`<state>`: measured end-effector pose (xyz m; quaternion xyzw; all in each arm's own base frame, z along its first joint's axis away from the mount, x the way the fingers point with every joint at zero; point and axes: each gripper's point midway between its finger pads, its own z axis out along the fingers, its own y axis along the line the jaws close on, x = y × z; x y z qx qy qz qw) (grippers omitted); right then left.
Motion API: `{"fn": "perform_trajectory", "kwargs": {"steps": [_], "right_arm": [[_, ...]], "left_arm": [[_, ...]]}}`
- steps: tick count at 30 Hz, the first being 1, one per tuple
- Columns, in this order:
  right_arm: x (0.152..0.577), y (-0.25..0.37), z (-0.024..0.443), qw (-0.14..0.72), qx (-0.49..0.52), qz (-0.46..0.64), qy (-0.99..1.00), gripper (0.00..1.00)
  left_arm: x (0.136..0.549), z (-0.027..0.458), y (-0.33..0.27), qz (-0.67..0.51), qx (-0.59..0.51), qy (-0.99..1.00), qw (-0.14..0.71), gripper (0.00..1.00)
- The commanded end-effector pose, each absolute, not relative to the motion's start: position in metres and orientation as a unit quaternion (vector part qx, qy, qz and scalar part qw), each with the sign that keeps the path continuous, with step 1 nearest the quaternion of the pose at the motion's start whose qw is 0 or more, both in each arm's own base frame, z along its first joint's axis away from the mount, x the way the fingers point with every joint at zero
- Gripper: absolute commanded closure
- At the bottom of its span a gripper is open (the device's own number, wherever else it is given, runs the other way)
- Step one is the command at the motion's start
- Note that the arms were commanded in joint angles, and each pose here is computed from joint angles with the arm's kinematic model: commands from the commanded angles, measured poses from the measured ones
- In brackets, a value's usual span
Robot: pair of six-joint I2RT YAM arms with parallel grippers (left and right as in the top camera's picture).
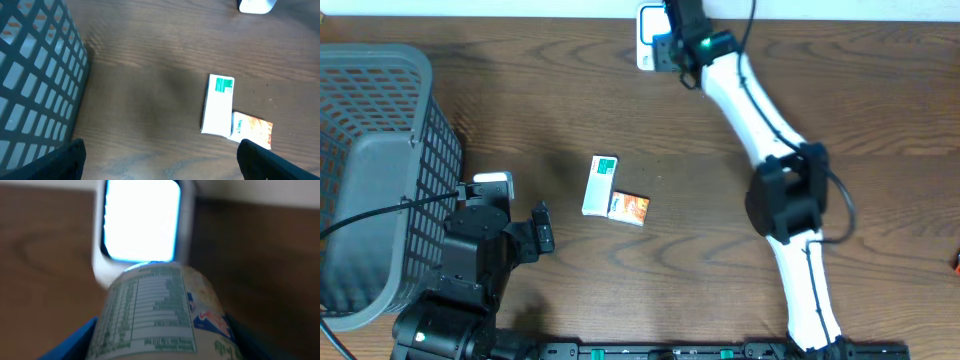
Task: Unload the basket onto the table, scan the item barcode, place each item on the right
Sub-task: 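Swing the right arm right and set the bottle down at the table edge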
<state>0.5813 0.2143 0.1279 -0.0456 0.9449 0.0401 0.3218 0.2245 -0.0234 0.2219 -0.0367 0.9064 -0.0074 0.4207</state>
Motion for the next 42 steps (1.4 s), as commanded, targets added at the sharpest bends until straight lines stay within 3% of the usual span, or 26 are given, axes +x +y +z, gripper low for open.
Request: {"fn": "perform_trajectory", "kwargs": {"steps": [1,10,14,21,28,38,42], "right_arm": [[0.543,0.15,0.279,0.39,0.037,0.026,0.92,0.39],[0.417,-0.043,0.275,0.189,0.22,-0.132,0.948,0.45],[0.394,-0.138,0.261,0.149,0.307,-0.21,0.916,0.39],[0.363,-0.245,0.187,0.099,0.437,-0.18,0.876,0.43],[0.319,-0.298,0.115,0.067,0.52,-0.128,0.842,0.44],[0.261,-0.302,0.026,0.012,0.565,-0.101,0.818,0.38],[0.263,-0.307,0.038,0.016,0.568,-0.1,0.817,0.13]], "left_arm": [[0.225,0.225,-0.02,-0.002,-0.044,0.904,0.425,0.04],[0.225,0.225,-0.02,-0.002,-0.044,0.904,0.425,0.04],[0.225,0.225,-0.02,-0.002,-0.044,0.904,0.425,0.04],[0.225,0.225,-0.02,-0.002,-0.044,0.904,0.425,0.04],[0.225,0.225,-0.02,-0.002,-0.044,0.904,0.425,0.04],[0.225,0.225,-0.02,-0.002,-0.044,0.904,0.425,0.04],[0.225,0.225,-0.02,-0.002,-0.044,0.904,0.425,0.04]]}}
